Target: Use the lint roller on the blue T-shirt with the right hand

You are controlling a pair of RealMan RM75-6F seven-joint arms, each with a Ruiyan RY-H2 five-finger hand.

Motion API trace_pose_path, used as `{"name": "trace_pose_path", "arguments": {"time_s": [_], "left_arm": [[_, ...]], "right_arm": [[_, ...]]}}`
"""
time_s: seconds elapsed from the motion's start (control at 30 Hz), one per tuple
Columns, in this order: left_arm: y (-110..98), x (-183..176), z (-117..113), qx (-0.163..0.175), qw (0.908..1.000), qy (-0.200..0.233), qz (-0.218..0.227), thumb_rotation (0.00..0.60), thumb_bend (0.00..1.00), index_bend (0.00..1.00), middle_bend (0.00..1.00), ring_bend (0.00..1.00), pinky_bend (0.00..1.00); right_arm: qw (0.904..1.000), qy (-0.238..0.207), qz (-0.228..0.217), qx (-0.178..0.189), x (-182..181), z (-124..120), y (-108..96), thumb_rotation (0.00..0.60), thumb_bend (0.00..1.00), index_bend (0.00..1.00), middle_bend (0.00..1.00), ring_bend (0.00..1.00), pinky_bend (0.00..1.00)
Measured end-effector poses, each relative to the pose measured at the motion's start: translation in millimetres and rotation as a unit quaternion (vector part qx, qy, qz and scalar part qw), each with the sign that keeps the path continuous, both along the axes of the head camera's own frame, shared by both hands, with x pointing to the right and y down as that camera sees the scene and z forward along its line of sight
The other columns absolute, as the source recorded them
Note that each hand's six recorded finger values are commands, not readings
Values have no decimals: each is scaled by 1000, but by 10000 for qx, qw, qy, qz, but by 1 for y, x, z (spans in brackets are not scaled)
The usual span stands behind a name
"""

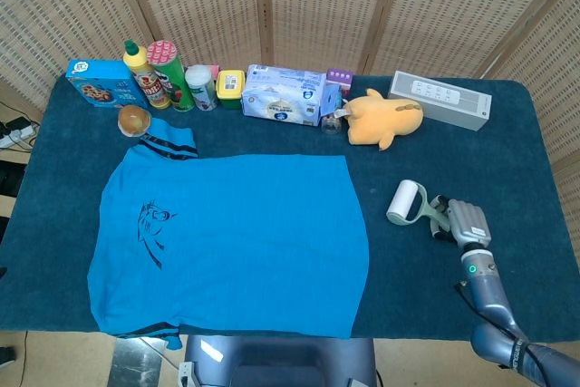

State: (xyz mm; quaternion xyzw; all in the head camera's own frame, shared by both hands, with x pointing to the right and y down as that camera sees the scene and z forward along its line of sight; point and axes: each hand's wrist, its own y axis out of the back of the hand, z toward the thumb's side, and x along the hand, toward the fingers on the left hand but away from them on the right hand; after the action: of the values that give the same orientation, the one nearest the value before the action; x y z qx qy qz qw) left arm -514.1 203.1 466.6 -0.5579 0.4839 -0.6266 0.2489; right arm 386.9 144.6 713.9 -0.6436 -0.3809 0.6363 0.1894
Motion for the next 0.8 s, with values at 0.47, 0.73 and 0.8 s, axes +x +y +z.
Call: {"name": "trace_pose_path", "arguments": {"time_s": [0.47, 0.73, 0.8], "left_arm": [[0, -1, -1, 4, 10000, 18, -10, 600, 123, 0, 0, 0, 120], [0, -1, 0, -8, 10000, 41, -3, 600, 124, 0, 0, 0, 120], [0, -1, 0, -16, 10000, 42, 1, 600, 122, 0, 0, 0, 120]], "right_arm": [[9996, 216, -158, -127, -16, 0, -7, 600, 985, 489, 590, 615, 778], [9990, -222, -282, 269, -26, -12, -16, 600, 1000, 525, 636, 671, 850], [9981, -358, -337, 379, -29, -17, -20, 600, 1000, 527, 638, 671, 850]]}}
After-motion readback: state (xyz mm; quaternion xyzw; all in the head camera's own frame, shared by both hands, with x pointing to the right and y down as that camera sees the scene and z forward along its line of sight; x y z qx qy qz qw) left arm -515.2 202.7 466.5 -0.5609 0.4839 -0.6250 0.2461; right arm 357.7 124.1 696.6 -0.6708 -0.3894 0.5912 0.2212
